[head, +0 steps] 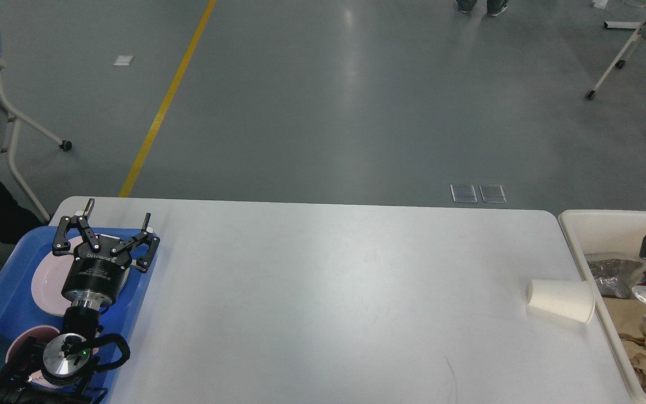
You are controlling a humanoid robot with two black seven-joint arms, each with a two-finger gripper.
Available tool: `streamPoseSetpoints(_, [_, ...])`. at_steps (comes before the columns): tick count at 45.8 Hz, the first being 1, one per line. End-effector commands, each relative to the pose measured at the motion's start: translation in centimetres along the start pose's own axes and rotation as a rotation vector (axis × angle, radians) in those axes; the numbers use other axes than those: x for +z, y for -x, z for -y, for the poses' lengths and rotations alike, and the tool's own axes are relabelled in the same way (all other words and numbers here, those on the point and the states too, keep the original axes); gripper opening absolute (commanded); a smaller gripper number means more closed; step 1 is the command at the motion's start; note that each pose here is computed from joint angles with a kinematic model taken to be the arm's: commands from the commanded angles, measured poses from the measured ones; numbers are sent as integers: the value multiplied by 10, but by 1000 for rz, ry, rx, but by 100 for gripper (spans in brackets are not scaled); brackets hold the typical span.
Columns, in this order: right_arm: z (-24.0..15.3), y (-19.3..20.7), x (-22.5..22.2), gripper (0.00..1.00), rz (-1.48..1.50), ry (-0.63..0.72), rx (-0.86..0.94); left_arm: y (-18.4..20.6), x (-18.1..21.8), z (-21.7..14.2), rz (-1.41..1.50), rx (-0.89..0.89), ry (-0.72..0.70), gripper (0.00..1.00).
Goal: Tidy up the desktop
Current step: 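Release the red can inside the bin with the right gripper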
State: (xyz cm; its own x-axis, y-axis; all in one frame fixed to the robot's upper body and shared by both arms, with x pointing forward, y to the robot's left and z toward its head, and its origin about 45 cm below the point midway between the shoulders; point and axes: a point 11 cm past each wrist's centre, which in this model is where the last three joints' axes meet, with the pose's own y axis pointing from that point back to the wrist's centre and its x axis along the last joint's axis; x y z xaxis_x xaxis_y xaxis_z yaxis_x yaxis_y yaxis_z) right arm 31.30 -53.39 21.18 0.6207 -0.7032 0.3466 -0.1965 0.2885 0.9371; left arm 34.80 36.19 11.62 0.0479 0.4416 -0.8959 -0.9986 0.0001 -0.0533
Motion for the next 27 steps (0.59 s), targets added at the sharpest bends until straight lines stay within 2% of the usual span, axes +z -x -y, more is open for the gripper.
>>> streamPoseSetpoints(1, [38,-9,25,0,28,34,67,0,0,0,0,0,0,96])
streamPoseSetpoints(11, [104,10,66,0,56,94,243,0,0,0,-1,0,1,96])
streamPoseSetpoints(17, [130,30,78,0,25,119,344,0,0,0,0,0,0,96])
streamPoseSetpoints(27, [159,75,95,0,-33,155,385,0,0,0,0,0,0,96])
